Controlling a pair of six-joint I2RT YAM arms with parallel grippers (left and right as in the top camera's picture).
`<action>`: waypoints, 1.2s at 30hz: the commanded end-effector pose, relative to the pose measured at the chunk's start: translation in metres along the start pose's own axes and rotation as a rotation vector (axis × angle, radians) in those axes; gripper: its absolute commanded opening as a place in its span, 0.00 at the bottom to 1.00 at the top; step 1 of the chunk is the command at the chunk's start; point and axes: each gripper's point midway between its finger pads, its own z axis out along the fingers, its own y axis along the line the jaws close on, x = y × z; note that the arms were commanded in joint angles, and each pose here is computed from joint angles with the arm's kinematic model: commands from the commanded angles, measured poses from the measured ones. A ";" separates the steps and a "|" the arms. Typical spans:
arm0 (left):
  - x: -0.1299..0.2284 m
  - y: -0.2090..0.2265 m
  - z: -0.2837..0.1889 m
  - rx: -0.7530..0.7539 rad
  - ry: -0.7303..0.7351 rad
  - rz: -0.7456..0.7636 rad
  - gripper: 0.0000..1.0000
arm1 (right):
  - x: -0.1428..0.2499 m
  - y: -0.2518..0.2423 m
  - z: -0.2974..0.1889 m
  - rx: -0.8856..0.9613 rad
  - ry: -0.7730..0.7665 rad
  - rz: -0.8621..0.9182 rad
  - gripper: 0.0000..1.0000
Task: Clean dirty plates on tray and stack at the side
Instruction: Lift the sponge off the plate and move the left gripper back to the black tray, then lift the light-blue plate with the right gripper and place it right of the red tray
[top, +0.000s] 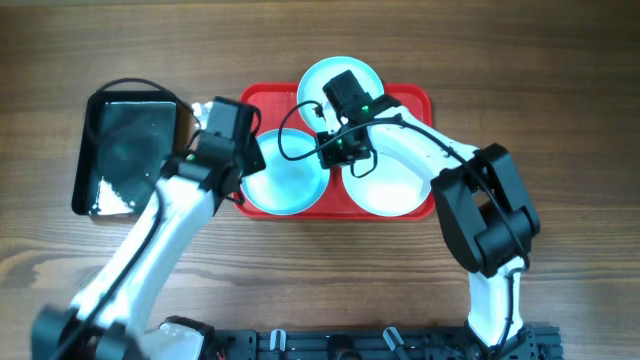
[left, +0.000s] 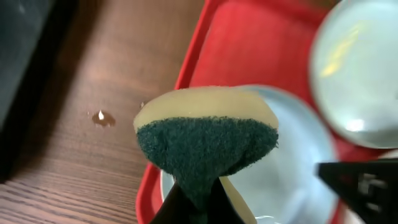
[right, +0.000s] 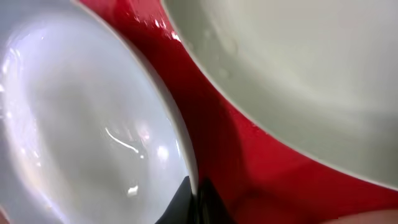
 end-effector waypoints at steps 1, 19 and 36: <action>-0.024 0.004 -0.030 0.067 -0.072 -0.076 0.04 | -0.027 0.009 -0.048 0.045 -0.136 -0.078 0.04; -0.028 0.118 -0.029 0.001 0.052 -0.387 0.04 | -0.065 0.053 -0.198 0.784 -0.541 -0.651 0.04; -0.027 0.119 -0.028 0.000 0.056 -0.385 0.04 | -0.074 0.143 -0.271 1.307 -0.641 -1.087 0.04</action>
